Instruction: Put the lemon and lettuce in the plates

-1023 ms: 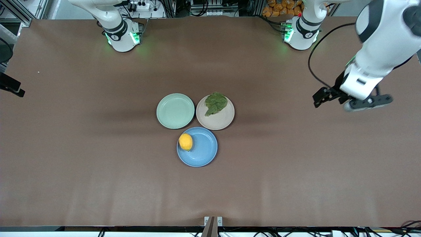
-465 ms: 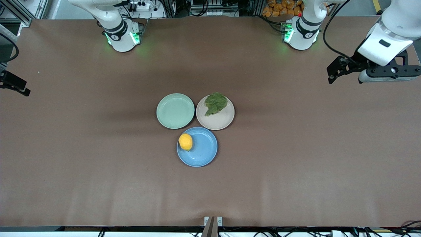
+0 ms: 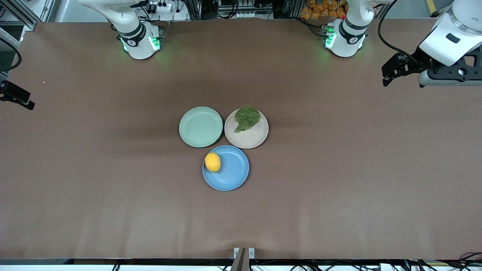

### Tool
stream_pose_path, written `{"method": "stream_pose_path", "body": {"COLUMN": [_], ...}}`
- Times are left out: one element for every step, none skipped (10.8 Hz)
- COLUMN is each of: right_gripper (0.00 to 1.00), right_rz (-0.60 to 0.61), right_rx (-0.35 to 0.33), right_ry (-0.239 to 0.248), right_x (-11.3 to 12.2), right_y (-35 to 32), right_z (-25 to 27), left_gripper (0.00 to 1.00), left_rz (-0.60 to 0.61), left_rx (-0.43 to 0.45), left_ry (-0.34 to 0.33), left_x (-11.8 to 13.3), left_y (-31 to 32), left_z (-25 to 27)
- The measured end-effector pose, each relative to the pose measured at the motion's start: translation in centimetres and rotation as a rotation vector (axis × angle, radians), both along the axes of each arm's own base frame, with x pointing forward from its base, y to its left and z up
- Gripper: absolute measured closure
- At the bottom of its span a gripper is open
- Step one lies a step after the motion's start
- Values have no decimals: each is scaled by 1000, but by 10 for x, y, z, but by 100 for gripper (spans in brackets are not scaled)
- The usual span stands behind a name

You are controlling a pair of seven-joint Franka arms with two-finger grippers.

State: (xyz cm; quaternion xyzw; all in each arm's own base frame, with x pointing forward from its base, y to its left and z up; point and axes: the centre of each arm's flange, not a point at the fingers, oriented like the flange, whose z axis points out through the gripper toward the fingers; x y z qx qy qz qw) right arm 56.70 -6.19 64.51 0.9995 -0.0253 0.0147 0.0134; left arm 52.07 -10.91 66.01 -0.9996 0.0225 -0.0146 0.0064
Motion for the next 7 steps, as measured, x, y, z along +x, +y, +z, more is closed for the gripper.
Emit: {"method": "stream_pose_path", "body": {"right_gripper": [0, 0, 0, 0, 0, 0, 0], "right_rz": [0, 0, 0, 0, 0, 0, 0], "right_rx": [0, 0, 0, 0, 0, 1, 1], "right_ry": [1, 1, 1, 1, 1, 2, 2], "right_x": [0, 0, 0, 0, 0, 0, 0], "right_y": [0, 0, 0, 0, 0, 0, 0], "right_z": [0, 0, 0, 0, 0, 0, 0], "left_gripper": [0, 0, 0, 0, 0, 0, 0], "left_rz": [0, 1, 2, 2, 1, -2, -2], "left_rx": [0, 0, 0, 0, 0, 0, 0], "left_ry": [2, 4, 5, 6, 7, 8, 12], "left_x": [1, 2, 3, 3, 3, 4, 4], "left_y": [0, 1, 1, 1, 0, -2, -3], "left_z": [-1, -2, -3, -3, -3, -4, -6]}}
